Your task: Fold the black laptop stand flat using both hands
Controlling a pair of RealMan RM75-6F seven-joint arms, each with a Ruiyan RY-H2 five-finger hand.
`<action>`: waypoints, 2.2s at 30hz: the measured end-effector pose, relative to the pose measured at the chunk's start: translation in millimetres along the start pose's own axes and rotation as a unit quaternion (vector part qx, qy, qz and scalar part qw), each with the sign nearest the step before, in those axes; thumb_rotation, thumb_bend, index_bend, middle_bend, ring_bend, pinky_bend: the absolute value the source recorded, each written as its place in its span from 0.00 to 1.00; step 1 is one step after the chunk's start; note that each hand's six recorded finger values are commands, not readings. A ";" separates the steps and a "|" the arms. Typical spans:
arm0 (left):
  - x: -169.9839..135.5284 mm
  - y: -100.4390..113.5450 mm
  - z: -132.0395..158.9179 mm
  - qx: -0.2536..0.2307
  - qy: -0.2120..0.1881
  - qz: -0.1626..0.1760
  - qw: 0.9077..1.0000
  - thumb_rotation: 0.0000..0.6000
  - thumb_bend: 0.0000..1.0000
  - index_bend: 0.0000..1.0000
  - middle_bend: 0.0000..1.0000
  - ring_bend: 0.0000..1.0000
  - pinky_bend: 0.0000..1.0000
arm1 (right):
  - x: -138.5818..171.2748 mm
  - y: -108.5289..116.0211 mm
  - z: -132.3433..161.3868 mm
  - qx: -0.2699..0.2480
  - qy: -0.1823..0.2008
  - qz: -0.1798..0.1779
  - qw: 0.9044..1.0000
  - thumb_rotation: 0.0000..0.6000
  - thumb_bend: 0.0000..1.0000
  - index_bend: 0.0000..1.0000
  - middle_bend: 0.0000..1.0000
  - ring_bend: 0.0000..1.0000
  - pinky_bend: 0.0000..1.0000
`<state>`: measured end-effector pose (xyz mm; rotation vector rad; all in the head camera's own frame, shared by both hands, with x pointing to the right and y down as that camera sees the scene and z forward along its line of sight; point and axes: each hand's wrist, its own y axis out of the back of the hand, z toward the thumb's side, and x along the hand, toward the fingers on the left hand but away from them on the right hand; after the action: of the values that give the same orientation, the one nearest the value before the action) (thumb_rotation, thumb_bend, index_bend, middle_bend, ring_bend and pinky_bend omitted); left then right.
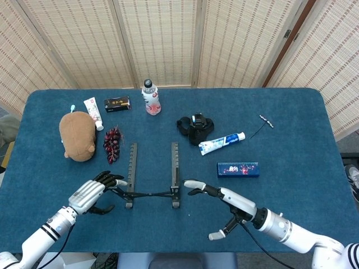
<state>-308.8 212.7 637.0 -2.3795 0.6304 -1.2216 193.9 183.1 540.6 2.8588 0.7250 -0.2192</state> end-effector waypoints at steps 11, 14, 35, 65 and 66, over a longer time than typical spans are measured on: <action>8.7 -23.6 1.2 -0.019 -0.001 -0.023 1.000 1.00 0.00 0.00 0.05 0.00 0.16 | 7.4 5.8 3.1 0.008 -0.007 -0.018 1.000 1.00 0.32 0.21 0.15 0.12 0.00; 9.5 -26.2 3.3 -0.021 -0.005 -0.026 0.999 1.00 0.00 0.00 0.05 0.00 0.16 | 8.3 6.9 2.9 0.008 -0.008 -0.022 1.000 1.00 0.32 0.21 0.15 0.12 0.00; 12.7 -33.4 -10.7 -0.064 0.016 -0.036 0.997 1.00 0.00 0.00 0.05 0.00 0.16 | 9.3 10.8 1.3 0.008 -0.011 -0.029 0.999 1.00 0.32 0.22 0.15 0.12 0.00; -45.4 31.8 -48.0 -0.023 0.092 0.086 0.992 1.00 0.00 0.00 0.03 0.00 0.16 | -0.5 38.9 -49.8 0.044 -0.140 -0.048 0.988 1.00 0.32 0.22 0.15 0.12 0.00; -47.5 32.8 -48.8 -0.023 0.094 0.088 0.991 1.00 0.00 0.00 0.03 0.00 0.15 | -3.7 38.1 -52.4 0.042 -0.141 -0.044 0.988 1.00 0.32 0.22 0.15 0.12 0.00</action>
<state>-380.8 205.4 615.2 -2.2069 0.9155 -1.3753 214.2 159.6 597.6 2.7899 0.8002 -0.6670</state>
